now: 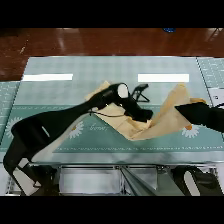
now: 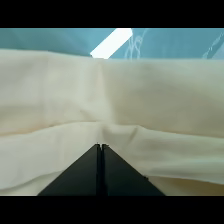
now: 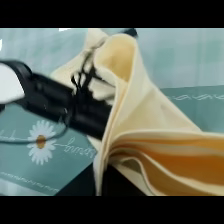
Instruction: Fold the shirts.
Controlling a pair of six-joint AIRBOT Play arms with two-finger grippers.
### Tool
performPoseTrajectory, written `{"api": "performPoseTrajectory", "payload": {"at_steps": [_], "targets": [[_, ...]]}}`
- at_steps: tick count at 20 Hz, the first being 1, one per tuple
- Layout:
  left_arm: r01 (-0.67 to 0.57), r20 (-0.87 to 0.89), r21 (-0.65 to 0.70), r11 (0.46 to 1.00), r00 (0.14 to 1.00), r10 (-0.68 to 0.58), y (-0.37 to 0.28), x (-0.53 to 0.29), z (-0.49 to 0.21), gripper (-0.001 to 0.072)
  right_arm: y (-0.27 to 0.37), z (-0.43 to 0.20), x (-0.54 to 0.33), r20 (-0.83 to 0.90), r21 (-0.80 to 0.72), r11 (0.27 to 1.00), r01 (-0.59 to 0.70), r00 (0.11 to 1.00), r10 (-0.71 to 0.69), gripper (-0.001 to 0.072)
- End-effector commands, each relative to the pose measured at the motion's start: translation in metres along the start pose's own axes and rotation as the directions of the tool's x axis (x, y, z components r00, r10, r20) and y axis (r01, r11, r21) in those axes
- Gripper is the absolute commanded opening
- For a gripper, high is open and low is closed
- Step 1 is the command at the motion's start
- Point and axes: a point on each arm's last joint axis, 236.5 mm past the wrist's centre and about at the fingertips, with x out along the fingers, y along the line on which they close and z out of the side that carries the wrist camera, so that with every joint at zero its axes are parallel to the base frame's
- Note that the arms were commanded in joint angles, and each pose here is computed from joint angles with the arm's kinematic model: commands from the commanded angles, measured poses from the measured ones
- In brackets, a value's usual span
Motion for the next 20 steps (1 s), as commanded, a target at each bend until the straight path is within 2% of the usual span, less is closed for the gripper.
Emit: {"api": "performPoseTrajectory", "payload": {"at_steps": [1,3,5,8,10,12,14,20], "targets": [[-0.025,0.110,-0.062,0.998,0.993,0.032,0.048,-0.090,0.041,0.0016,0.025,0.006,0.018,-0.031,-0.005,0.992,-0.125,0.992,0.125,0.0020],[-0.090,0.195,-0.098,0.991,0.975,0.107,0.083,-0.167,0.050,0.0016,0.039,0.009,0.041,-0.069,-0.010,0.984,-0.180,0.981,0.179,0.0020],[-0.205,0.295,-0.145,0.968,0.925,0.240,0.120,-0.250,0.042,0.0016,0.055,0.019,0.071,-0.090,-0.041,0.977,-0.211,0.974,0.206,0.0020],[-0.374,0.415,-0.280,0.884,0.783,0.463,0.171,-0.353,-0.008,0.0016,0.078,0.044,0.128,-0.109,-0.073,0.969,-0.234,0.968,0.226,0.0020],[-0.389,0.473,-0.367,0.845,0.705,0.529,0.184,-0.386,-0.052,0.0016,0.091,0.053,0.173,-0.159,-0.077,0.965,-0.249,0.959,0.235,0.0020],[-0.379,0.536,-0.422,0.824,0.629,0.564,0.185,-0.399,-0.093,0.0016,0.102,0.052,0.221,-0.224,-0.071,0.961,-0.268,0.943,0.247,0.0020],[-0.373,0.566,-0.438,0.818,0.592,0.573,0.179,-0.391,-0.126,0.0016,0.107,0.046,0.263,-0.275,-0.055,0.959,-0.277,0.928,0.252,0.0020],[-0.305,0.560,-0.454,0.837,0.634,0.534,0.177,-0.341,-0.170,0.0016,0.095,0.016,0.347,-0.346,0.023,0.971,-0.240,0.909,0.233,0.0021]]}}
